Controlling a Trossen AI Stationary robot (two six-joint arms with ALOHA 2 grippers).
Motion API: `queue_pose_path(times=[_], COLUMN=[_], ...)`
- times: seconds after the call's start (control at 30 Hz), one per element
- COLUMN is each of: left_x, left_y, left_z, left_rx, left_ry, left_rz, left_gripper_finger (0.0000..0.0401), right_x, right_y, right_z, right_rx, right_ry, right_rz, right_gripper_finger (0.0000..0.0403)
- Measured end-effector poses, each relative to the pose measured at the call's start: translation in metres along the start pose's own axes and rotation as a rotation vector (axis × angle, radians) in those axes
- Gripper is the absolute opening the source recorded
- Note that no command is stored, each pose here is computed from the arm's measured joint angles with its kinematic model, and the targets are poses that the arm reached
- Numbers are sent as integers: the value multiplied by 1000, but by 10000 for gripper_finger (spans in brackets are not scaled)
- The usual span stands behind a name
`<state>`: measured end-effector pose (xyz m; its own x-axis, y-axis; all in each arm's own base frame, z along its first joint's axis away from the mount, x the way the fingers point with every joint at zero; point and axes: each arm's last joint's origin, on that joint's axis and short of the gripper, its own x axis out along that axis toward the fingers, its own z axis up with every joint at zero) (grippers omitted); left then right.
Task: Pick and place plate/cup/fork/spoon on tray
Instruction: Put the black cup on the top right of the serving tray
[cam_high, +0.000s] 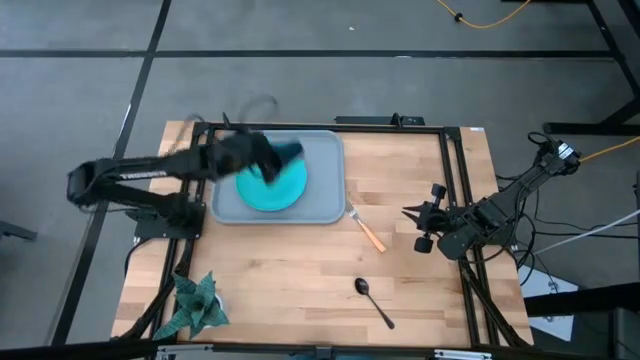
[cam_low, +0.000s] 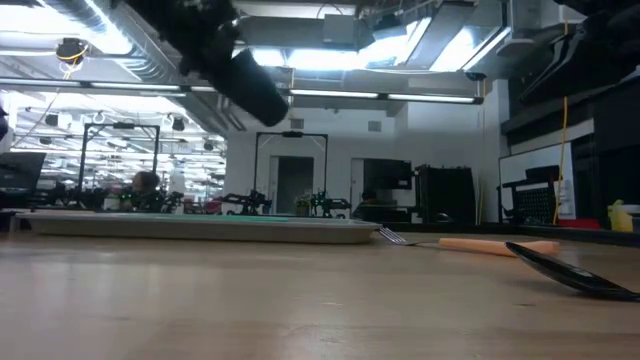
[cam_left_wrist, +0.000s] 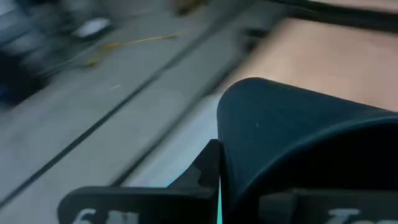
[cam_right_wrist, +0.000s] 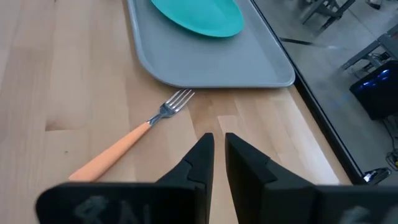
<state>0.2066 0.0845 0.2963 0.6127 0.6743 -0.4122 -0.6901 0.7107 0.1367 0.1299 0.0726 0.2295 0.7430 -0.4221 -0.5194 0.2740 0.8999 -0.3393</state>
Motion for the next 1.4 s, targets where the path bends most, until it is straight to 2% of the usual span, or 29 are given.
queue_pose_path(times=[0.1, 0.2, 0.3, 0.43, 0.57, 0.67, 0.73, 0.83, 1.0, 1.1, 1.2, 1.4], left_x=[12, 22, 35, 48, 49, 40, 35, 30, 35, 60, 98, 182], left_y=[47, 85, 106, 115, 115, 116, 114, 106, 86, 68, 47, 23], left_z=[-4, -16, -33, -46, -42, -29, -15, 10, 59, 80, 92, 83], left_rx=[-122, -243, -310, -393, -386, -418, -433, -428, -406, -354, -270, -115], left_ry=[66, 168, 303, 391, 514, 613, 622, 547, 301, 231, 220, 440], left_rz=[117, 172, 171, 145, 187, 305, 322, 243, 106, 17, -54, -75], left_gripper_finger=[1, 1, 1, 1, 0, 0, 0, 0, 0, 0, 0, 0], right_x=[0, 0, 0, 0, 0, 0, 0, 0, 0, 0, 0, 0], right_y=[0, 0, 0, 0, 0, 0, 0, 0, 0, -1, -1, 0], right_z=[0, 0, 0, 0, 0, 0, 0, 0, 0, 0, 0, -1], right_rx=[2, 4, 22, 25, 26, 28, 29, 27, 20, 20, 24, 47], right_ry=[-5, -5, -5, -5, -5, -5, -5, -5, -6, -13, -14, 11], right_rz=[-10, -10, -11, -11, -11, -11, -11, -11, -13, -26, -26, 13], right_gripper_finger=[45, 45, 45, 45, 46, 45, 45, 45, 45, 45, 45, 45])
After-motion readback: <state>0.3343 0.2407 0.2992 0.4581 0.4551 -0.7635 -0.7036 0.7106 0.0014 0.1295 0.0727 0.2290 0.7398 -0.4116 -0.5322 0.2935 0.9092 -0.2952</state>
